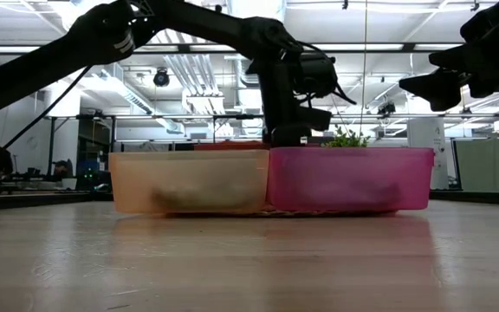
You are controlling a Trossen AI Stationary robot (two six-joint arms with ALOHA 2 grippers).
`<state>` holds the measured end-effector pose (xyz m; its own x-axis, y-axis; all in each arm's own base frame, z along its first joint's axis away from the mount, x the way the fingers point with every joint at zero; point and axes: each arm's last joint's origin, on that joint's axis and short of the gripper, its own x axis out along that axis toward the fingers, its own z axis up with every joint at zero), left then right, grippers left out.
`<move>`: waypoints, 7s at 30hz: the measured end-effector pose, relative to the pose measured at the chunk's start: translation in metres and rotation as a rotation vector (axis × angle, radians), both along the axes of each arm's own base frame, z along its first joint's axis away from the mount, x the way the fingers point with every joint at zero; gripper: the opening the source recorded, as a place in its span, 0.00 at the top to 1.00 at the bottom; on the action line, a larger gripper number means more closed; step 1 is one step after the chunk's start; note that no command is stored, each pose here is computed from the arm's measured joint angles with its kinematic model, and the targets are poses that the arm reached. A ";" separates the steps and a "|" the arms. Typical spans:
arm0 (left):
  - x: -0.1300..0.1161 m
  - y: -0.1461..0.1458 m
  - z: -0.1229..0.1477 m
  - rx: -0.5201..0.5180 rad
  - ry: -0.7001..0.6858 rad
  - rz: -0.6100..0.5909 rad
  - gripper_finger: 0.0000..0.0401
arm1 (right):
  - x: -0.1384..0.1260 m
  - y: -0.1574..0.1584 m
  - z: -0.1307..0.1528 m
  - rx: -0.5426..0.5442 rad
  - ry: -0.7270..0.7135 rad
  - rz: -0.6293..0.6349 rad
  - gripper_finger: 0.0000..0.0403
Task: Pick and place Granola Bars by type
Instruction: Put the red granola bar into the pink bin, then return to Home Position
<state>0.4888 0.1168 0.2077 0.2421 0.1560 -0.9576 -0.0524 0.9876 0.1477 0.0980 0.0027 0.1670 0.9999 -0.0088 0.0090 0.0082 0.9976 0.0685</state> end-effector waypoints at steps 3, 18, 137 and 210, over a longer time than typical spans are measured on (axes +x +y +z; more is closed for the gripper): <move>-0.001 -0.001 0.001 -0.043 -0.005 -0.011 0.91 | 0.000 0.000 0.000 0.002 0.000 0.000 0.11; -0.019 -0.003 0.045 0.059 -0.013 0.012 0.62 | 0.000 0.000 0.000 0.000 -0.001 0.000 0.11; -0.376 -0.103 -0.045 -0.365 -1.296 0.215 0.21 | 0.001 0.000 -0.001 0.000 0.013 0.000 0.11; -0.392 -0.104 -0.042 -0.267 -1.360 0.174 0.21 | 0.001 0.000 -0.001 0.000 0.013 0.000 0.11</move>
